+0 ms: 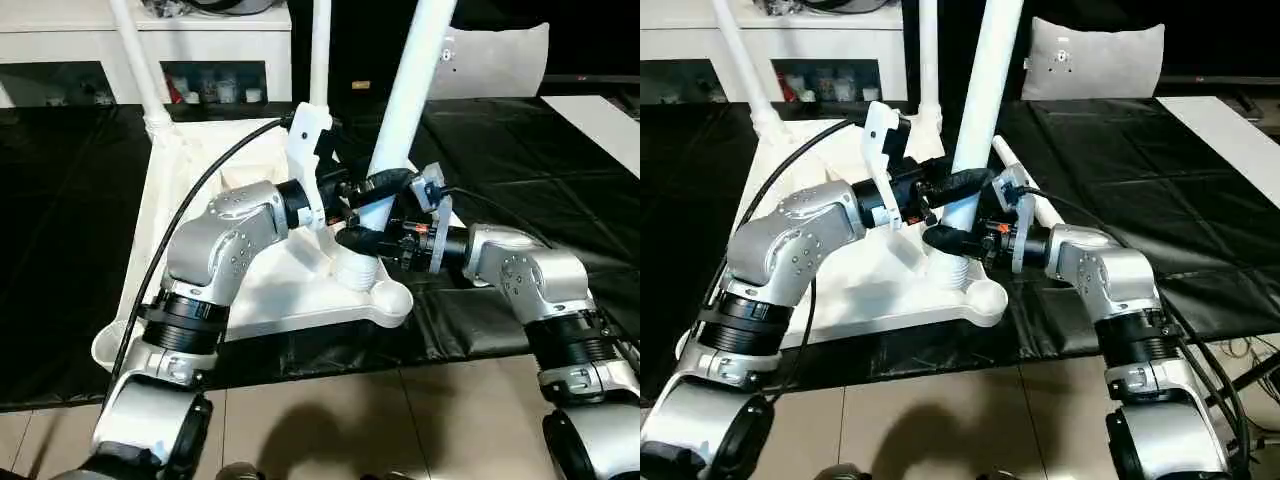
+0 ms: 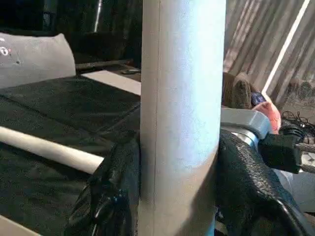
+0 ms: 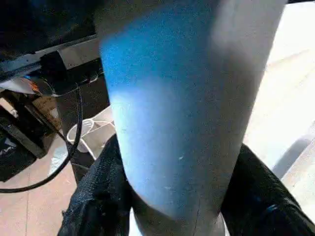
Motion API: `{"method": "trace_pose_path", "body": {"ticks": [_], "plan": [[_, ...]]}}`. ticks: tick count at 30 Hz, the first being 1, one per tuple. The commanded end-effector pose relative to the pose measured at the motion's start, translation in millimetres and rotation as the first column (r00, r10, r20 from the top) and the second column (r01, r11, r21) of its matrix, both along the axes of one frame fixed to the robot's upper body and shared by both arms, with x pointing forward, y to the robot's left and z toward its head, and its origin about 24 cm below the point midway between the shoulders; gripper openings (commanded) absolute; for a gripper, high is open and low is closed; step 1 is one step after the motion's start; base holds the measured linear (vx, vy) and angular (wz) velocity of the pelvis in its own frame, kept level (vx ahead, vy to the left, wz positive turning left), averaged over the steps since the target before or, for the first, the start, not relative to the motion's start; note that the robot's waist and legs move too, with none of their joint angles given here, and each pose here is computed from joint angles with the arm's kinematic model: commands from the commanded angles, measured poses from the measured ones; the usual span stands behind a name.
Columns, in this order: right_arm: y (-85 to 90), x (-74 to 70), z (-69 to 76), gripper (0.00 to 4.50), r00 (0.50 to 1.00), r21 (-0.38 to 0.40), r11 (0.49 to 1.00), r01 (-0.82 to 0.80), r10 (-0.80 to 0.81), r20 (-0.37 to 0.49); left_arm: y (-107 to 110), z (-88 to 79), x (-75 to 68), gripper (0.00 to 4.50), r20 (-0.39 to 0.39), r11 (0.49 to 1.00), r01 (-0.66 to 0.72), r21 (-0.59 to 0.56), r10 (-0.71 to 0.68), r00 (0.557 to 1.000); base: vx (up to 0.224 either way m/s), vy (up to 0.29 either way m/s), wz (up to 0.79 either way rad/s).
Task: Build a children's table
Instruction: Pick table leg
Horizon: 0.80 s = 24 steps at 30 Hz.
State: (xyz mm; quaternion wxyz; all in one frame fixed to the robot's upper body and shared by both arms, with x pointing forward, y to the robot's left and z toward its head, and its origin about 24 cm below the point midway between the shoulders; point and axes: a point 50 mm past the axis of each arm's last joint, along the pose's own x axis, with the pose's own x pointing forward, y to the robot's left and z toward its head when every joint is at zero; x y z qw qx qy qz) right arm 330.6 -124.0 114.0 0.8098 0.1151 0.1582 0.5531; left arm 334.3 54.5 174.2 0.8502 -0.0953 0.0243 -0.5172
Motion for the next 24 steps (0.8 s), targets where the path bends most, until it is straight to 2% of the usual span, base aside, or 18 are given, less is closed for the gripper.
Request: {"method": "trace_pose_path", "body": {"ticks": [1,4,5,6,8,9,13,15,17,18,20,24], "plan": [[-2.7,0.8,-1.3,1.92,0.999,0.002,0.999,0.042,-0.042,0.027,-6.7,8.8,-5.6,2.54,0.018,0.998,0.047,-0.051,-0.046,0.999,0.000,0.000,0.00],[-1.5,2.9,-2.0,1.91,0.995,-0.012,0.997,0.074,-0.073,0.071,-8.3,12.2,-8.5,2.81,0.016,0.993,0.073,-0.088,-0.072,0.997,0.000,0.000,0.00],[-0.7,4.6,-2.2,1.91,0.993,-0.007,0.995,0.100,-0.100,0.055,-9.3,14.6,-10.5,2.81,0.016,0.990,0.087,-0.113,-0.085,0.996,0.000,0.000,0.00],[0.2,5.8,-1.8,1.91,0.992,-0.005,0.993,0.115,-0.115,0.052,-9.9,16.8,-12.2,3.00,0.015,0.986,0.098,-0.137,-0.097,0.995,0.000,0.000,0.00],[1.6,6.3,-1.8,1.91,0.992,-0.009,0.992,0.122,-0.122,0.033,-11.1,20.0,-15.1,3.00,0.012,0.977,0.119,-0.179,-0.119,0.993,0.000,0.000,0.00],[2.8,6.0,-3.0,1.91,0.993,-0.023,0.993,0.117,-0.116,0.034,-12.8,21.9,-18.5,3.27,0.010,0.966,0.149,-0.211,-0.150,0.989,0.000,0.000,0.00],[4.1,5.1,-5.7,1.90,0.994,-0.040,0.994,0.101,-0.099,0.047,-15.9,23.0,-24.3,3.46,0.010,0.951,0.194,-0.240,-0.198,0.980,0.000,0.000,0.00],[4.6,4.8,-6.6,1.89,0.993,-0.041,0.994,0.100,-0.098,0.058,-17.4,22.5,-26.5,3.84,0.007,0.945,0.210,-0.250,-0.215,0.977,0.000,0.000,0.00],[5.0,4.2,-7.4,1.89,0.993,-0.042,0.994,0.100,-0.097,0.067,-18.2,22.4,-28.6,3.91,0.001,0.937,0.225,-0.267,-0.233,0.972,0.000,0.000,0.00],[5.1,4.1,-7.4,1.89,0.993,-0.041,0.994,0.102,-0.099,0.068,-18.1,22.4,-29.2,3.91,-0.002,0.935,0.227,-0.273,-0.237,0.972,0.000,0.000,0.00],[4.4,4.3,-6.8,1.89,0.992,-0.036,0.993,0.111,-0.109,0.067,-16.0,21.5,-29.1,4.30,-0.004,0.936,0.216,-0.278,-0.226,0.974,0.000,0.000,0.00],[-2.5,7.1,-4.6,1.89,0.984,-0.020,0.985,0.169,-0.167,0.066,-3.3,18.2,-22.9,4.48,0.011,0.964,0.134,-0.230,-0.135,0.991,0.000,0.000,0.00]]}}
